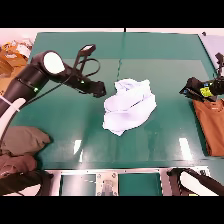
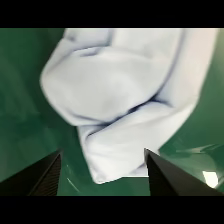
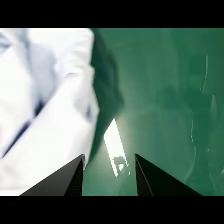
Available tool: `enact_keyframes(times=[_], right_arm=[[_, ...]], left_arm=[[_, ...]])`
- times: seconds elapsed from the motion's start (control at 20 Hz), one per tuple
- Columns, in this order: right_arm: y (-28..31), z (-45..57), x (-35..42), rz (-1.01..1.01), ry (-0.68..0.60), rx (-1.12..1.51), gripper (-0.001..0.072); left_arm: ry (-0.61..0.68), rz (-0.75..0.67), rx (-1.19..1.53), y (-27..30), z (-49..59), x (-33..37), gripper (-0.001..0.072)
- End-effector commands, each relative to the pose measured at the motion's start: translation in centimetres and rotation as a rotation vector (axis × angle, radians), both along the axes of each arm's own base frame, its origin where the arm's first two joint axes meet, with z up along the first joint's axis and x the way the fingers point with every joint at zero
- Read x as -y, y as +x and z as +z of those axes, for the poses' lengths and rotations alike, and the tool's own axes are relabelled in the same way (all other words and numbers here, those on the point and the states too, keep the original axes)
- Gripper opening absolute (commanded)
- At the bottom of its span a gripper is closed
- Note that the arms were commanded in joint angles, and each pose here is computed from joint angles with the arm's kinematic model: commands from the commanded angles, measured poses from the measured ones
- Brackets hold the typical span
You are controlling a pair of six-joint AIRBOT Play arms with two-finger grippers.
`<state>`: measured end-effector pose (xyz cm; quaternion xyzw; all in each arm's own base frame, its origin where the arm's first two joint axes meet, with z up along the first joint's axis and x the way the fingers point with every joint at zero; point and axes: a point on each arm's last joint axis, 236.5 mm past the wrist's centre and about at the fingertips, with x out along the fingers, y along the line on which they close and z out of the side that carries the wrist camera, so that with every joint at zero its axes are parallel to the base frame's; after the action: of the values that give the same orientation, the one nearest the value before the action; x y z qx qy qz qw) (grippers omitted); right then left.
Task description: Fold the shirts.
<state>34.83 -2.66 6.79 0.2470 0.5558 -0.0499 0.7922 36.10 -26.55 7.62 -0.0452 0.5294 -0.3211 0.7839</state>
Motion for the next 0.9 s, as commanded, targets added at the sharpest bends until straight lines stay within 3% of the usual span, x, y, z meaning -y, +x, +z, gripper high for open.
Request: enact_keyframes(times=[0.0,0.1,0.3,0.35,0.6,0.7,0.75,0.85], right_arm=[[2.3,-4.0,2.5,-0.022,0.015,-0.027,0.0377],[5.3,-6.5,1.4,-0.005,0.097,0.008,0.0435],[10.2,-10.7,-2.6,0.028,0.337,0.052,0.0446],[11.2,-11.6,-3.5,0.046,0.372,0.051,0.0504],[16.4,-14.1,-8.1,0.141,0.440,0.062,0.0514],[18.3,-14.0,-9.5,0.172,0.443,0.088,0.0512],[19.0,-14.2,-9.9,0.177,0.444,0.092,0.0511],[19.7,-14.9,-10.9,0.184,0.453,0.082,0.0467]], left_arm=[[0.014,0.097,-0.071,1.0,-5.2,-2.3,0.0588],[-0.024,0.158,-0.124,1.6,-9.0,-1.5,0.0588],[-0.203,0.210,-0.217,3.5,-14.1,2.5,0.0588],[-0.247,0.230,-0.239,3.9,-15.0,3.2,0.0587],[-0.397,0.260,-0.268,5.1,-15.8,5.5,0.0574],[-0.394,0.219,-0.256,4.7,-15.9,5.7,0.0156],[-0.395,0.201,-0.255,4.4,-15.8,5.8,0.0041],[-0.398,0.183,-0.261,4.1,-15.7,6.0,0.0021]])
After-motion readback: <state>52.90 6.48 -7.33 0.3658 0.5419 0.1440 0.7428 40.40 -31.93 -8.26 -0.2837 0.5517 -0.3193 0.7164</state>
